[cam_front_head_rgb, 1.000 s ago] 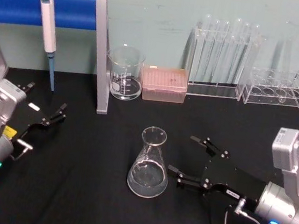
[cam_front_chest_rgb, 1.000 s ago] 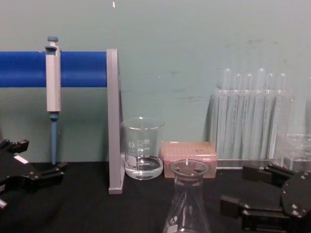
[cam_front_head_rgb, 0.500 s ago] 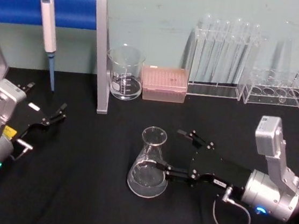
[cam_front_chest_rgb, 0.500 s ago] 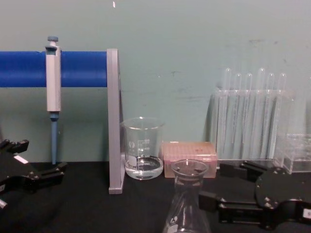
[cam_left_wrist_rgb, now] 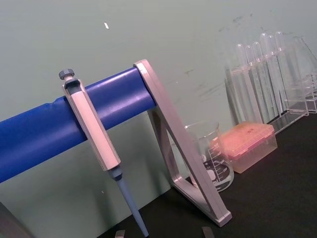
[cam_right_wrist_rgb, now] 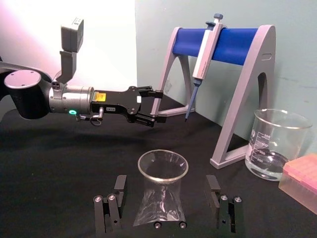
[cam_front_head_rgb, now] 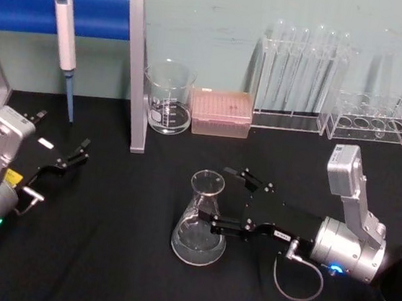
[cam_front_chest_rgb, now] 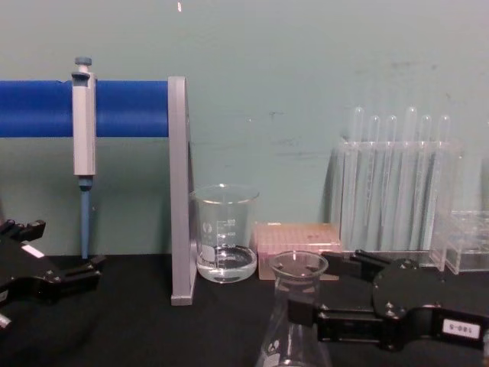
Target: Grasp the erlenmeyer flask with one hand, shake it three times, then place it back.
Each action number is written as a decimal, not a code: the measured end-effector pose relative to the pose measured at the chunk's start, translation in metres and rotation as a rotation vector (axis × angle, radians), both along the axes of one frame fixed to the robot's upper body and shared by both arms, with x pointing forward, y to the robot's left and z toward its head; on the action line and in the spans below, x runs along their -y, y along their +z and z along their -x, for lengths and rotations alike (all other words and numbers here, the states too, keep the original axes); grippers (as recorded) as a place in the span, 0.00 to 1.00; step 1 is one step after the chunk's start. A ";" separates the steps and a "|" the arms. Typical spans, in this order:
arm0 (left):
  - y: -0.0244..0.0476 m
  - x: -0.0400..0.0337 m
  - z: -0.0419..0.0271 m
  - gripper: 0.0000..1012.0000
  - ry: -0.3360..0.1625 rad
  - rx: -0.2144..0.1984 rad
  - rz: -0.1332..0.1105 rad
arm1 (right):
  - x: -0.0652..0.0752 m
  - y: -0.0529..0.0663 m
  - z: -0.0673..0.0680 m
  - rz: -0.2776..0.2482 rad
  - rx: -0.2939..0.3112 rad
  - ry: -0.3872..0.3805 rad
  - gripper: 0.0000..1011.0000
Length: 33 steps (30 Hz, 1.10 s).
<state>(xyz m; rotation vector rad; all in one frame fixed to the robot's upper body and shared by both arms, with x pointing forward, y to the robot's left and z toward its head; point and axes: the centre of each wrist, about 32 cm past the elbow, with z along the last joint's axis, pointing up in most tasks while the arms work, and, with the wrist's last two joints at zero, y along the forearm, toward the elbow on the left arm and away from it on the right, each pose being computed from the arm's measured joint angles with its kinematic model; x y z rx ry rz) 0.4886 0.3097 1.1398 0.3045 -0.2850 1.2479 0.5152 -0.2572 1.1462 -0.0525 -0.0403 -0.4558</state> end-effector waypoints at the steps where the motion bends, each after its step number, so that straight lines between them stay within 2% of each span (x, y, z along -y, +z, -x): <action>1: 0.0000 0.0000 0.0000 0.99 0.000 0.000 0.000 | -0.001 0.000 -0.002 -0.002 0.000 0.003 0.99; 17: 0.0000 0.0000 0.0000 0.99 0.000 0.000 0.000 | -0.011 -0.005 -0.011 -0.016 -0.016 0.025 0.99; 33: 0.0000 0.0000 0.0000 0.99 0.000 0.000 0.000 | -0.014 -0.006 -0.017 -0.013 -0.024 0.038 0.99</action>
